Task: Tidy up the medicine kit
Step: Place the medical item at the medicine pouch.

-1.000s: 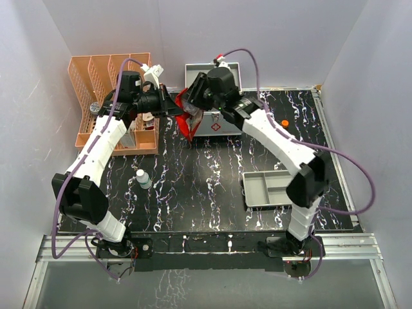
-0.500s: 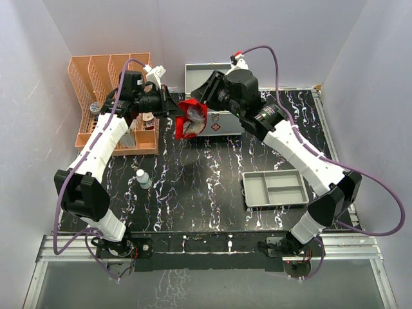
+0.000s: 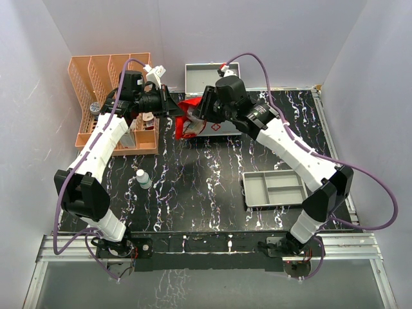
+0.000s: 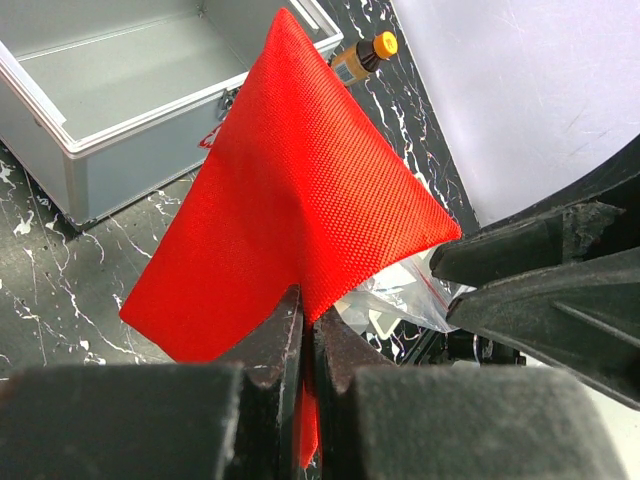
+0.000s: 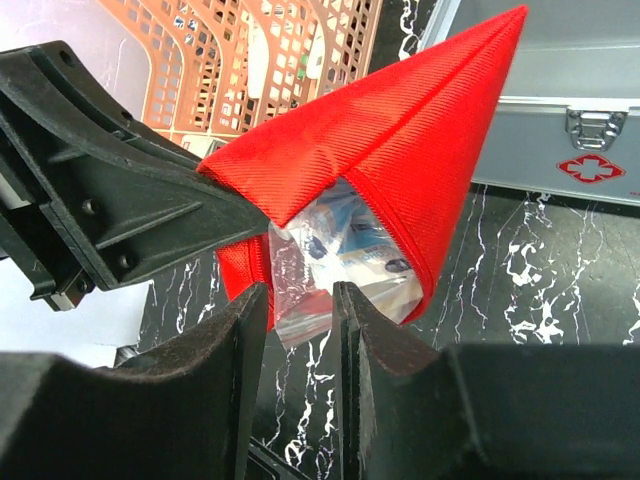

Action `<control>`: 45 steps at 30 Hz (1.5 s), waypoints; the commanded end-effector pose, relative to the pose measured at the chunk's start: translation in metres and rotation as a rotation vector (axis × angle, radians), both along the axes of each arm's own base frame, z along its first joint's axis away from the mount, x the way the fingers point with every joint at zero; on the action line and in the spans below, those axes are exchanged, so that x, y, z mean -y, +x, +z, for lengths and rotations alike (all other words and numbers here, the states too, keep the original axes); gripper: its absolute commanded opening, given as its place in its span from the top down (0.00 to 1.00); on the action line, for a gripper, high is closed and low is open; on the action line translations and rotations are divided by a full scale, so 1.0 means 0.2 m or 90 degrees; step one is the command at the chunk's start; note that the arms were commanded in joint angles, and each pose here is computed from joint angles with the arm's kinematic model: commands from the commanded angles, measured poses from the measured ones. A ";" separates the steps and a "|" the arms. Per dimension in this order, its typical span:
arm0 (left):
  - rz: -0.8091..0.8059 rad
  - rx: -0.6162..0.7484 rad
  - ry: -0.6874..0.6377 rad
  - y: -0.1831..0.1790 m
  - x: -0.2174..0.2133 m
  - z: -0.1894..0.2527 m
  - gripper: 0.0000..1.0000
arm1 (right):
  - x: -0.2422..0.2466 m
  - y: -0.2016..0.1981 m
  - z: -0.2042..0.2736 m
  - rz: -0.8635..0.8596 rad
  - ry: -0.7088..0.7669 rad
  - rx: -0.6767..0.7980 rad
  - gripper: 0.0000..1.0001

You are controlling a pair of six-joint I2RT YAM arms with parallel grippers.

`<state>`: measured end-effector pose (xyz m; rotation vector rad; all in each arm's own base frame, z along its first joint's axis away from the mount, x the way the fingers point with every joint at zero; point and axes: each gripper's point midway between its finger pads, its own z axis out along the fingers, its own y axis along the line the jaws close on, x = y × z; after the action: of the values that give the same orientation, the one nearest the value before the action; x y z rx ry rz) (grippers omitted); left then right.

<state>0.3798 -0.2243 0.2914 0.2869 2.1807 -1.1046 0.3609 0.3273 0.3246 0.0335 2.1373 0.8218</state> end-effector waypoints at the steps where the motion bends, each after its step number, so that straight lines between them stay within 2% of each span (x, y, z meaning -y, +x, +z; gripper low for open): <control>1: -0.015 0.032 -0.021 -0.01 0.03 0.12 1.00 | -0.05 0.01 0.10 0.015 -0.011 0.041 0.70; 8: -0.016 0.030 -0.022 -0.01 0.03 0.11 1.00 | -0.16 -0.01 0.06 0.034 -0.074 0.055 0.62; 11: -0.016 0.032 -0.023 -0.01 0.03 0.12 1.00 | -0.16 0.00 0.00 0.024 -0.118 0.055 0.62; 17: -0.019 0.031 -0.024 -0.02 0.03 0.13 1.00 | -0.08 0.04 -0.12 -0.016 -0.186 0.043 0.87; 21: -0.023 0.031 -0.026 -0.02 0.03 0.13 1.00 | -0.06 0.05 -0.17 -0.033 -0.204 0.043 0.97; 23: -0.025 0.031 -0.028 -0.02 0.03 0.14 1.00 | -0.06 0.06 -0.19 -0.037 -0.209 0.043 1.00; 36: -0.067 0.027 -0.056 -0.09 0.06 0.19 1.00 | -0.21 0.23 -0.28 -0.020 -0.230 0.075 1.00; 45: -0.081 0.028 -0.067 -0.12 0.07 0.21 1.00 | -0.15 0.28 -0.30 -0.065 -0.248 0.082 1.00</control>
<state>0.3769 -0.2265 0.2990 0.3086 2.1622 -1.1410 0.3968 0.3627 0.2323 -0.1804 2.2338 0.3399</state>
